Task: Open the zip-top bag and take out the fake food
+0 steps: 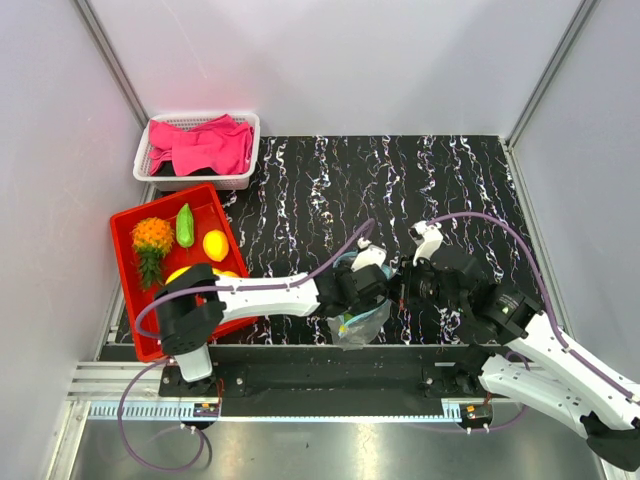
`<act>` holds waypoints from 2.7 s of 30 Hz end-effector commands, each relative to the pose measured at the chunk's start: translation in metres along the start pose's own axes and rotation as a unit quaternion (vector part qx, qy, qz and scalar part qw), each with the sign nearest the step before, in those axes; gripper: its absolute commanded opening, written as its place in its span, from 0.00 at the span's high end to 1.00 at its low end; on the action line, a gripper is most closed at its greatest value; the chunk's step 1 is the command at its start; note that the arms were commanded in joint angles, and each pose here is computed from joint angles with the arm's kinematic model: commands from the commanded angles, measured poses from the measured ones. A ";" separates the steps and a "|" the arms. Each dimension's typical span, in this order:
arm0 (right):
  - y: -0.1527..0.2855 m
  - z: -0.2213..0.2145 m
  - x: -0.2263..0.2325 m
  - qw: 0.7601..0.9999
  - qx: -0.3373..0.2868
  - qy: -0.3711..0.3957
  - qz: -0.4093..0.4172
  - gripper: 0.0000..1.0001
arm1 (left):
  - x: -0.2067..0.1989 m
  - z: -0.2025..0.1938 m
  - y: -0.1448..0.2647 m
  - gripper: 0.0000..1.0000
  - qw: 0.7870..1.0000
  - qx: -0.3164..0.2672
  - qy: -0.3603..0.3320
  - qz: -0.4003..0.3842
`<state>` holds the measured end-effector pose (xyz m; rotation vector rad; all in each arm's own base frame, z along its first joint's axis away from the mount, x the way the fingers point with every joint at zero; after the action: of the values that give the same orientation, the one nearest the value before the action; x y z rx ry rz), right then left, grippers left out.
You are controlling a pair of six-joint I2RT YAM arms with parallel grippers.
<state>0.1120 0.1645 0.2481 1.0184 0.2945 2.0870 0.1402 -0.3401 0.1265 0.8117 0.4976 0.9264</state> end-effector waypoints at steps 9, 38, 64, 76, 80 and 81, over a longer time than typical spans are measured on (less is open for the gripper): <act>-0.001 0.002 0.002 1.000 -0.007 0.001 0.007 1.00 | -0.003 -0.004 -0.030 0.56 0.999 0.007 -0.028 0.034; -0.009 -0.002 -0.009 1.000 -0.007 0.002 -0.026 1.00 | 0.009 0.045 0.112 1.00 0.983 -0.127 0.023 -0.133; -0.016 -0.003 -0.011 1.000 0.001 0.007 -0.029 1.00 | 0.074 0.116 0.287 1.00 0.915 -0.374 0.021 -0.146; -0.017 -0.004 -0.011 1.000 0.002 0.006 -0.030 1.00 | 0.223 0.066 0.294 1.00 0.919 -0.301 0.105 0.231; -0.017 -0.004 -0.010 1.000 0.002 0.007 -0.028 1.00 | 0.258 0.032 0.259 1.00 0.909 -0.201 0.172 0.321; -0.017 -0.004 -0.011 1.000 0.003 0.006 -0.030 1.00 | 0.262 0.020 0.244 1.00 0.908 -0.171 0.181 0.336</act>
<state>0.1190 0.1649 0.2262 1.0155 0.3643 2.0140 0.1654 -0.0605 0.3755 0.2600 0.2498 1.6205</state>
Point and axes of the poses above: each gripper's point midway between its finger pads, its own y axis back along the fingers, its own x axis along the line the jaws close on, z = x × y, the point moved 7 cm from there along y, back along the fingers, and after that the axes turned 4 degrees about -y, right-handed, at the moved point
